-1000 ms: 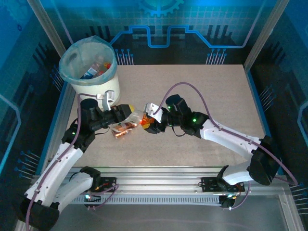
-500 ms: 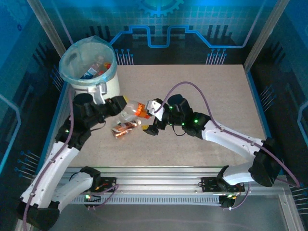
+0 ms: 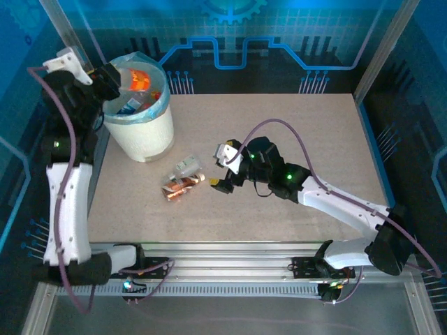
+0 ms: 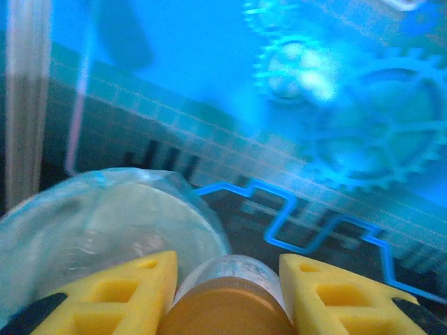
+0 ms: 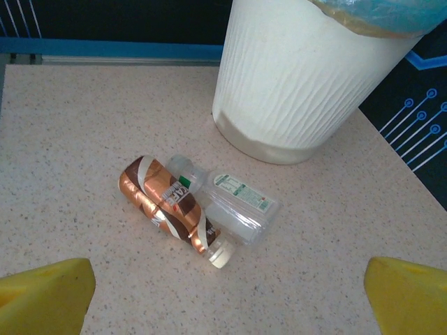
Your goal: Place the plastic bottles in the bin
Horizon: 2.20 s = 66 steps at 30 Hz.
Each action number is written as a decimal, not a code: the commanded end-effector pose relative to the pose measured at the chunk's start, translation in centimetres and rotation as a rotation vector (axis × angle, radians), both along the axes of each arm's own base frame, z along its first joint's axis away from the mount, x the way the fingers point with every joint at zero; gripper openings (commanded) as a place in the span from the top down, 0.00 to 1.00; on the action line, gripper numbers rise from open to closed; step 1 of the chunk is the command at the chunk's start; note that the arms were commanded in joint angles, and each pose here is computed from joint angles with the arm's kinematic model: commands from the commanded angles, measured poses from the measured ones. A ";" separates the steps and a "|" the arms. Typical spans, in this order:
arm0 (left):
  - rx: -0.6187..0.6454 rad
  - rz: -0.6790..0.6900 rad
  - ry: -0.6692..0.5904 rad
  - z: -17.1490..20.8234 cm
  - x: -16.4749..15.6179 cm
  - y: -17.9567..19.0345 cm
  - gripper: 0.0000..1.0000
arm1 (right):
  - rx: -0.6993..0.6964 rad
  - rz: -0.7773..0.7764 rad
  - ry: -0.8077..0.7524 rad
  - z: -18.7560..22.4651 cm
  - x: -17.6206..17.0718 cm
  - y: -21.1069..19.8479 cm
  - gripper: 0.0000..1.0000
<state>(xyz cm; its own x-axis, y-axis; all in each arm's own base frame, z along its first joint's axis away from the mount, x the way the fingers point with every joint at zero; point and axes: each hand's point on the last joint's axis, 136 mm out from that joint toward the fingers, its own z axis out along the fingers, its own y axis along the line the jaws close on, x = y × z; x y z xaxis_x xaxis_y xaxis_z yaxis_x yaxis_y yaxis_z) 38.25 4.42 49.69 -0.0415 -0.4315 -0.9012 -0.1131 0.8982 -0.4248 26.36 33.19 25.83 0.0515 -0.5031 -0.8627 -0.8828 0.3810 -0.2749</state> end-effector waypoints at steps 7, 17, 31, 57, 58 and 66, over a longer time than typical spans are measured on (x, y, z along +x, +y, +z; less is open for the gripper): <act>-0.291 -0.024 -0.019 -4.4 9.4 5.5 1.00 | -0.033 0.000 -0.051 1.1 -0.3 -1.1 0.00; -0.324 -0.023 0.054 -7.3 12.9 6.6 0.33 | -0.047 -0.007 -0.039 1.1 -0.6 -1.6 0.00; -0.226 -0.061 0.197 -10.3 12.1 4.9 0.41 | -0.047 0.030 -0.002 0.9 -1.6 -0.7 0.00; -0.225 -0.365 0.325 -9.8 9.7 -3.7 0.44 | -0.100 0.104 0.022 -0.5 -3.0 1.4 0.00; -0.233 -0.362 0.339 -10.3 10.1 -3.6 0.44 | -0.100 0.102 0.024 -0.6 -2.9 1.4 0.00; -0.274 -0.325 0.478 -16.2 12.5 -2.7 0.46 | -0.112 0.089 0.042 -1.2 -2.9 1.3 0.00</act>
